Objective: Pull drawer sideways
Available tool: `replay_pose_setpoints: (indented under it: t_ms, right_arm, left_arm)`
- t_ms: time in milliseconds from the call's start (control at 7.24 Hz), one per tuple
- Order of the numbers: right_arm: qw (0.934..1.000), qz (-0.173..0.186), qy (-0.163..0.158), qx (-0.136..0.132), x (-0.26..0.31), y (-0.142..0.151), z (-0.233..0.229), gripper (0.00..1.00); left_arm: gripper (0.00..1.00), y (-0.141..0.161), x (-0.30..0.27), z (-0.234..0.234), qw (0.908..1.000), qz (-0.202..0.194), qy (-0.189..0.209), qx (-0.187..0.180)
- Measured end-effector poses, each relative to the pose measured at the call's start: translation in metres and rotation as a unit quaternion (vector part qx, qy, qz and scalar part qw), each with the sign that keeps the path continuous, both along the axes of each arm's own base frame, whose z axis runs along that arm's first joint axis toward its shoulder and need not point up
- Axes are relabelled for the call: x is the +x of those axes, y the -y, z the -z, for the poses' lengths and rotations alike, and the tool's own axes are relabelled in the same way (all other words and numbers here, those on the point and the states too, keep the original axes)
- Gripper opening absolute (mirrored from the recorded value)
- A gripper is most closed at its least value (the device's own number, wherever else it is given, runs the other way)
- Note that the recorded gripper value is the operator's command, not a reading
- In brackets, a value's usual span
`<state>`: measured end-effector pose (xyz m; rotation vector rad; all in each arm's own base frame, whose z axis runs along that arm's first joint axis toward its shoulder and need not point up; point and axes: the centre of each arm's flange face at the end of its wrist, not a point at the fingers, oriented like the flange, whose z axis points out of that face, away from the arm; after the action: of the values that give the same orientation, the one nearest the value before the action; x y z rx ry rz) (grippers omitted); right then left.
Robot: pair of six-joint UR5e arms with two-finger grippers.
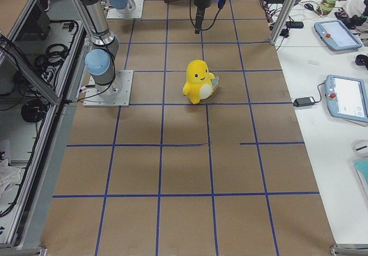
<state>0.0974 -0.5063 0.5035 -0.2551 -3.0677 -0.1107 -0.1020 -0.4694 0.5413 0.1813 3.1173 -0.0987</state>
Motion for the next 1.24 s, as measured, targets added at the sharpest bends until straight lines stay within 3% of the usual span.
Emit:
replay_pose_setpoints:
  t_ms: [415, 829, 1106, 1244]
  right_arm:
    - [1.0, 0.0, 0.0, 0.0, 0.0, 0.0, 0.0, 1.0]
    - [1.0, 0.0, 0.0, 0.0, 0.0, 0.0, 0.0, 1.0]
    - [1.0, 0.0, 0.0, 0.0, 0.0, 0.0, 0.0, 1.0]
    - [1.0, 0.0, 0.0, 0.0, 0.0, 0.0, 0.0, 1.0]
  left_arm:
    - [1.0, 0.003, 0.005, 0.011, 0.9992, -0.019, 0.032, 0.012]
    - [1.0, 0.009, -0.02, 0.071, 0.992, -0.09, 0.067, 0.059]
    - [1.0, 0.002, -0.041, 0.129, 0.9782, -0.134, 0.128, 0.094]
    - [1.0, -0.003, -0.048, 0.158, 0.9681, -0.142, 0.177, 0.107]
